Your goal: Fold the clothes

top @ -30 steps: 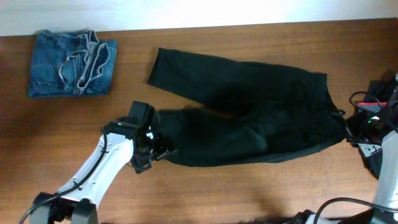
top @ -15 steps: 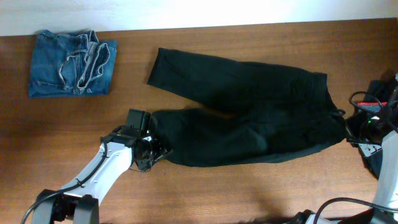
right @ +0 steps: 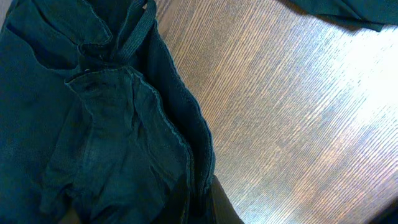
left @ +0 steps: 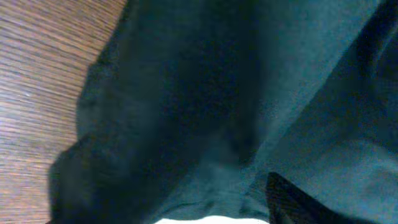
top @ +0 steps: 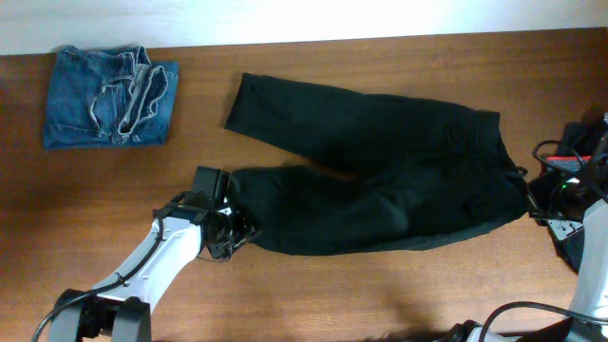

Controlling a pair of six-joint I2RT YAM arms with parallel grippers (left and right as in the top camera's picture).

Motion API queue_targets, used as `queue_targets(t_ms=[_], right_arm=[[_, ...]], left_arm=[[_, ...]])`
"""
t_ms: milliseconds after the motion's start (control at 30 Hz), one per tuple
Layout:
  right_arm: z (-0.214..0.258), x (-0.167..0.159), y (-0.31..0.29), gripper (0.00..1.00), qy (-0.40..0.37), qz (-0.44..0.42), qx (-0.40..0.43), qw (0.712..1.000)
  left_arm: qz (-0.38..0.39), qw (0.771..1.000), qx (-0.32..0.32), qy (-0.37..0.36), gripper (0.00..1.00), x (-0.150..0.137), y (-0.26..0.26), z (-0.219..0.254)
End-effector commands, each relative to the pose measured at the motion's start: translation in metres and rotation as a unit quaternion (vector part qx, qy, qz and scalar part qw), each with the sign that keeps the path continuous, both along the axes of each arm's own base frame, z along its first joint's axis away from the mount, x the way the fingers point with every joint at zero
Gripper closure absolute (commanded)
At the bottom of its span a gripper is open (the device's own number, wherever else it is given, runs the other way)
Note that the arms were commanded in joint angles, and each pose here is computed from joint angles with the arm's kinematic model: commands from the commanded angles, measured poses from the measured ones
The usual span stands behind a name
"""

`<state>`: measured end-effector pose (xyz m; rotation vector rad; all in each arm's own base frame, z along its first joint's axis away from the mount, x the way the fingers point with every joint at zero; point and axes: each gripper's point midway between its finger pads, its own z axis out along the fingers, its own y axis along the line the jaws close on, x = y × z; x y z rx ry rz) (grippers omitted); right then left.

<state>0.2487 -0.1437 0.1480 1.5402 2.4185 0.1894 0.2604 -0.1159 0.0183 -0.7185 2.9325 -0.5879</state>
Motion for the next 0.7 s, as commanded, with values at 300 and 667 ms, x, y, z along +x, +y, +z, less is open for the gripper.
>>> queue_targets(t_ms=[300,667], right_arm=[[0.007,-0.003,-0.002,0.96,-0.001,0.004,-0.015,1.000],[0.006,-0.005,-0.001,0.96,0.003,0.005,-0.012,1.000]], left_arm=[[0.021,0.999,-0.023,0.014,0.30,-0.001,0.010,-0.004],[0.024,0.998,-0.049,0.031,0.46,-0.002,0.011,-0.013]])
